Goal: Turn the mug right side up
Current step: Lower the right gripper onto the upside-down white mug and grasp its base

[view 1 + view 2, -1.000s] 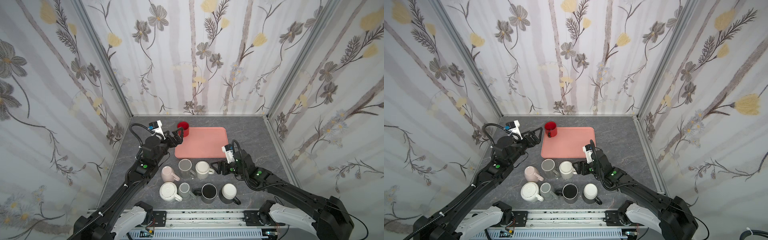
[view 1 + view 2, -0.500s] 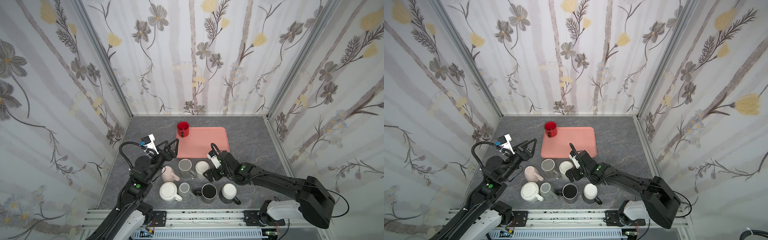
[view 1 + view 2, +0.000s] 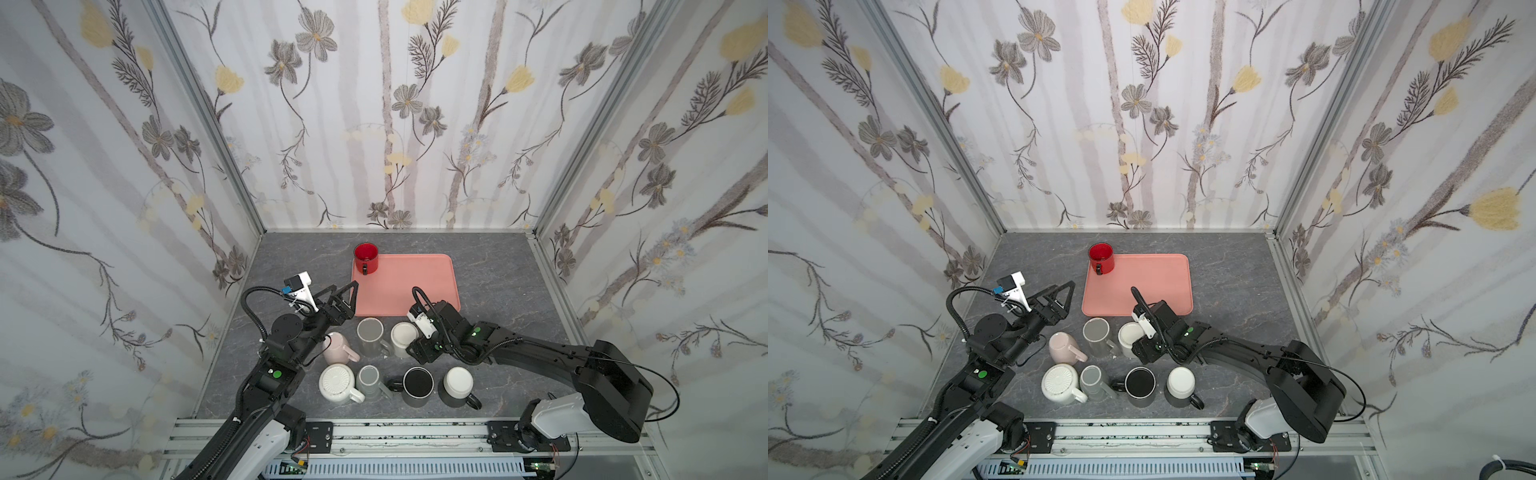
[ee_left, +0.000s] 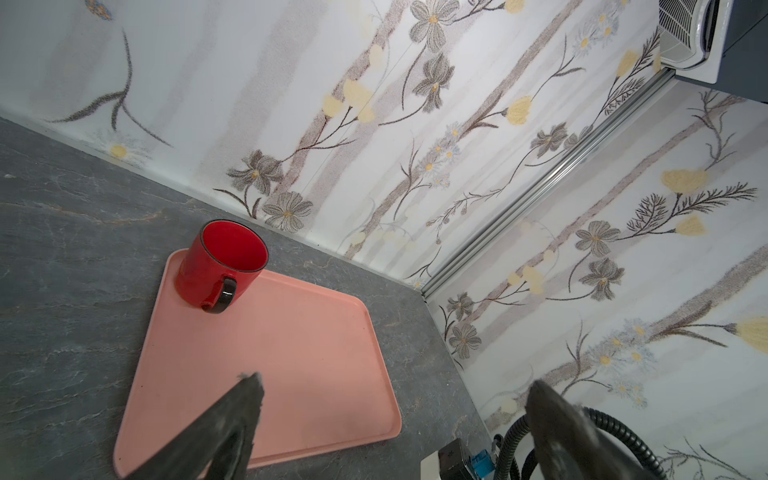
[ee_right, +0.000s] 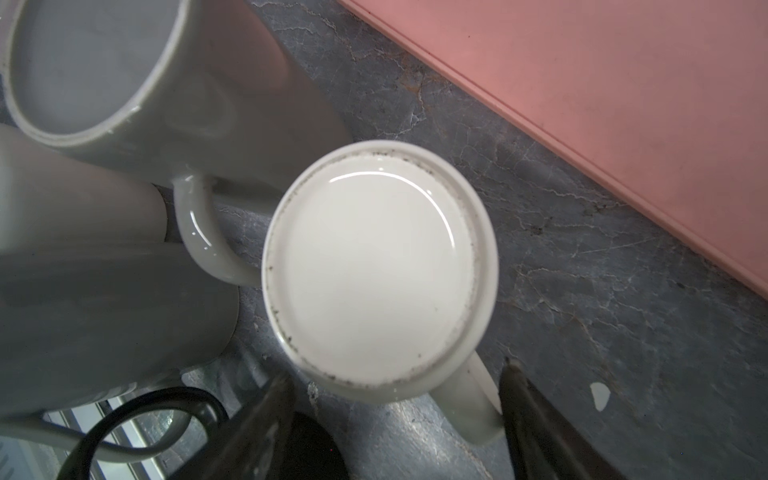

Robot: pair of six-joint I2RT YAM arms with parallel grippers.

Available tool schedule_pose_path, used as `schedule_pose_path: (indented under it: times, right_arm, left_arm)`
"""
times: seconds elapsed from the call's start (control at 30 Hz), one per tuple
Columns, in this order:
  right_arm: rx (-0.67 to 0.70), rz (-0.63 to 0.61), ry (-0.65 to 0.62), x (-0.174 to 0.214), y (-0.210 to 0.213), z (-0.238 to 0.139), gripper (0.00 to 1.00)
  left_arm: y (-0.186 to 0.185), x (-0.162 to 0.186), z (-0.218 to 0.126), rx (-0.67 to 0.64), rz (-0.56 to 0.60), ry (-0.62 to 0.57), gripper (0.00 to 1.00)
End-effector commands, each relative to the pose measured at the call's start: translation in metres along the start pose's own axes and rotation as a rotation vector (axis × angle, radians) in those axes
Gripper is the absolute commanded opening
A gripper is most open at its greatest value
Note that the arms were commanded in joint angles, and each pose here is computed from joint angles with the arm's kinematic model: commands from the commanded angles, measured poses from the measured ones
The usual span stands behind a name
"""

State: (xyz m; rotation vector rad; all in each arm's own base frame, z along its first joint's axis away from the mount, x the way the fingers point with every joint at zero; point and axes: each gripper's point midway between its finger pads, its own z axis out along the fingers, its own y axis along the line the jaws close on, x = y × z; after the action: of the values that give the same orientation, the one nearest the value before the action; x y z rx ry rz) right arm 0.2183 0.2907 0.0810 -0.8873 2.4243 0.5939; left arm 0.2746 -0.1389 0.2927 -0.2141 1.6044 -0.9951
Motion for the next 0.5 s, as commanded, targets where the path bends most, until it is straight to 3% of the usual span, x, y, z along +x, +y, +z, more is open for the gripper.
schedule_pose_path:
  times: [0.0,0.2,0.47]
  right_arm:
    - [-0.010,-0.012,0.015,0.003,0.003,0.000,0.61]
    - [0.024,0.003,0.013,0.008,-0.003,-0.001,0.40]
    - [0.098,-0.033,0.021,0.006,-0.006,0.008,0.43]
  left_arm:
    - [-0.002,-0.001,0.000,0.013,0.000,-0.005,1.00]
    - [-0.001,0.002,0.001,0.015,-0.009,-0.002,1.00]
    - [-0.001,0.004,0.001,0.024,-0.023,0.006,1.00]
